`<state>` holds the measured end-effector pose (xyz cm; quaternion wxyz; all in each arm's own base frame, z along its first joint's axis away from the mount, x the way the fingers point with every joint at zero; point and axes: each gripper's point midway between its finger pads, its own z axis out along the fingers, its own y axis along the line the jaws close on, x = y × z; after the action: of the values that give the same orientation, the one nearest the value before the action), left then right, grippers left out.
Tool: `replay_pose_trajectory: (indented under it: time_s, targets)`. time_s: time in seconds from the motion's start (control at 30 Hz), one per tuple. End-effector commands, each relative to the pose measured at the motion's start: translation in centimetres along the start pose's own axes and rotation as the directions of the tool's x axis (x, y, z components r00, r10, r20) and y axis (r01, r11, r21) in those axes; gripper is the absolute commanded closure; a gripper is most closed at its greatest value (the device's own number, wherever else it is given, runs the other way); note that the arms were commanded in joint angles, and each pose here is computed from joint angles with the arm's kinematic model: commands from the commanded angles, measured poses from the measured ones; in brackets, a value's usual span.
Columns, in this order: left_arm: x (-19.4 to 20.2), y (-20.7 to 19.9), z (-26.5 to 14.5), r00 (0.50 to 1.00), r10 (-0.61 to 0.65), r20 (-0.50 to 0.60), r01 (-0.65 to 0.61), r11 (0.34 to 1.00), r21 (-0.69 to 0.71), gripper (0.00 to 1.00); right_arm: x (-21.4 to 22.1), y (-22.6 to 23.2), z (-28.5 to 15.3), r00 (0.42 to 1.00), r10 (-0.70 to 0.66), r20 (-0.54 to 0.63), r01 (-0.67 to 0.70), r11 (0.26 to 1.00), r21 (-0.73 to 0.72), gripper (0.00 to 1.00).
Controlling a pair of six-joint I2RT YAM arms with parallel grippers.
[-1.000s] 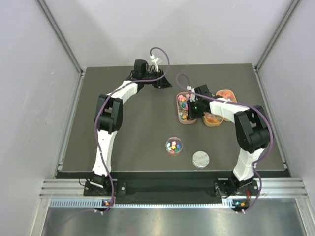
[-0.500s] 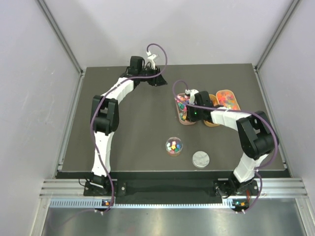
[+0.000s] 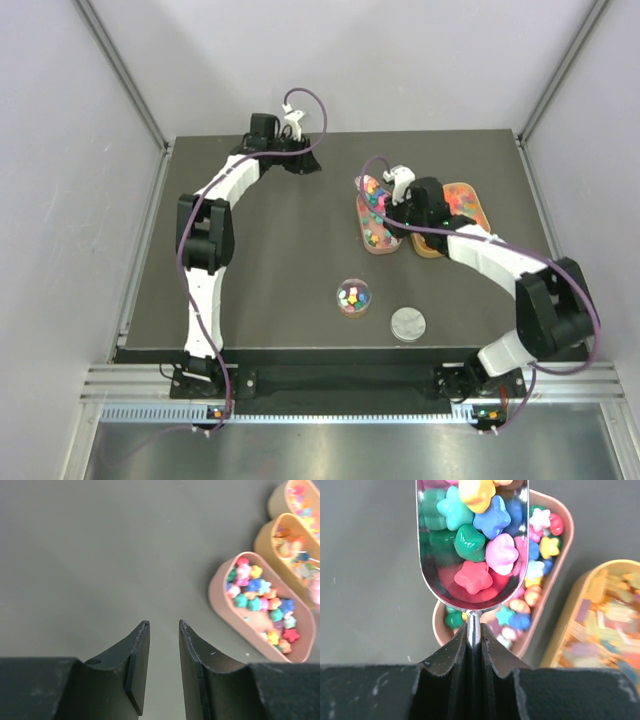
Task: Pack the candies
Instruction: Scoop the fake candies from the storage box, then place the fake candies in the packing bottle.
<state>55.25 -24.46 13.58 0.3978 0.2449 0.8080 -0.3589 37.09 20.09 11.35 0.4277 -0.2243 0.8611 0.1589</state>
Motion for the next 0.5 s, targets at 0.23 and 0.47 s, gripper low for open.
replay_pose_trajectory:
  time_s: [0.23,0.47]
  targets:
    - [-1.9,-1.3,-5.8,0.998,0.054,0.029,-0.051,0.994,-0.099,0.65,-0.6,1.8,-9.2,0.889,-0.450,0.078,0.456,0.885,-0.094,1.00]
    - [-1.4,-2.6,-7.1,0.999,0.042,0.028,-0.039,0.996,-0.086,0.65,2.6,3.4,-11.7,0.828,-0.559,0.033,0.550,0.801,-0.239,1.00]
